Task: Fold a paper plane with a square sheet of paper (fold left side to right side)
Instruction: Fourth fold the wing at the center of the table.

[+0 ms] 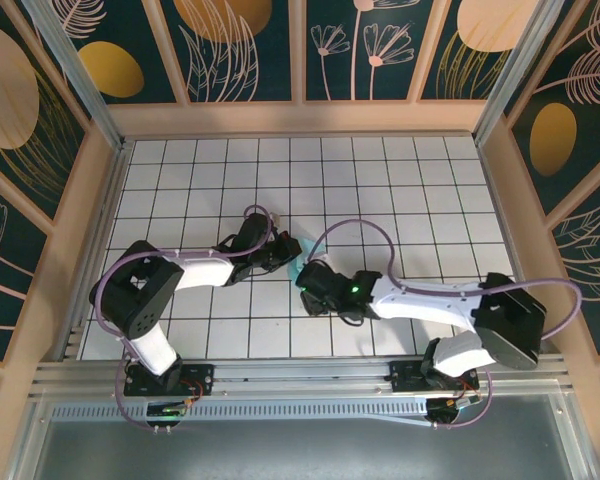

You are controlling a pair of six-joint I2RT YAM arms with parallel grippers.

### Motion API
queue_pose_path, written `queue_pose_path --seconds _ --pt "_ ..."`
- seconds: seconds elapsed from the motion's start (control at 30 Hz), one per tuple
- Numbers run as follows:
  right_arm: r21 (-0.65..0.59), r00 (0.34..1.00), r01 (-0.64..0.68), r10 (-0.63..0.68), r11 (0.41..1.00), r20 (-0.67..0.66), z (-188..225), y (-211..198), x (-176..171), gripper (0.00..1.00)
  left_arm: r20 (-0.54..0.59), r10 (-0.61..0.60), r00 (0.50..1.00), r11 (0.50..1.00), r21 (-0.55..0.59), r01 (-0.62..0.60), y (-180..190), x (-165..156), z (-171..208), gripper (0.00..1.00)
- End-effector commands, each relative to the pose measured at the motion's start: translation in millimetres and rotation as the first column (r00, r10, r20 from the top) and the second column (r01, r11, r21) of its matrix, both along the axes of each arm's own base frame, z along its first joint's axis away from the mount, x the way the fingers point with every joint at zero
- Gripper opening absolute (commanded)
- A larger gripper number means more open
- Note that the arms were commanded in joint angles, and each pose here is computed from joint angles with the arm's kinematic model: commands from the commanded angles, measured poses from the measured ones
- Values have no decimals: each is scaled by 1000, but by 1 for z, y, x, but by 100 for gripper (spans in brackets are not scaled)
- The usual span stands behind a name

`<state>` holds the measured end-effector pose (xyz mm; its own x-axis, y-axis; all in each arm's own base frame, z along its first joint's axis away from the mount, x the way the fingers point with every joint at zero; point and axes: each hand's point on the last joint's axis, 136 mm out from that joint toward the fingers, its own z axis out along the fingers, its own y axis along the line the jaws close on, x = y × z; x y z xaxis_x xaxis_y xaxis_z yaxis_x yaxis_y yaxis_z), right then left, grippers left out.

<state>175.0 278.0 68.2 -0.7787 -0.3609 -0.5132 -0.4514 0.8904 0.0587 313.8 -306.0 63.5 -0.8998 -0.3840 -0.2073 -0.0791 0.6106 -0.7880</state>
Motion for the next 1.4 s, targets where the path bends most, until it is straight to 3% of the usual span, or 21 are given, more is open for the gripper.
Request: queue_pose_path --seconds 0.0,0.17,0.43,1.37 --pt "-54 995 59 -55 997 84 5 3 11 53 -5 16 1000 1000 -16 -16 0 -3 6 0" --pt "-147 993 57 -41 987 110 -9 6 13 52 -20 22 1000 1000 -13 -22 1 -4 5 0" --pt "-187 988 83 -56 979 144 -22 9 19 48 -24 23 999 1000 -13 -23 1 -4 6 0" --pt "-264 986 121 -86 957 143 -44 -10 24 17 -13 32 999 1000 1 -32 4 -4 8 0"
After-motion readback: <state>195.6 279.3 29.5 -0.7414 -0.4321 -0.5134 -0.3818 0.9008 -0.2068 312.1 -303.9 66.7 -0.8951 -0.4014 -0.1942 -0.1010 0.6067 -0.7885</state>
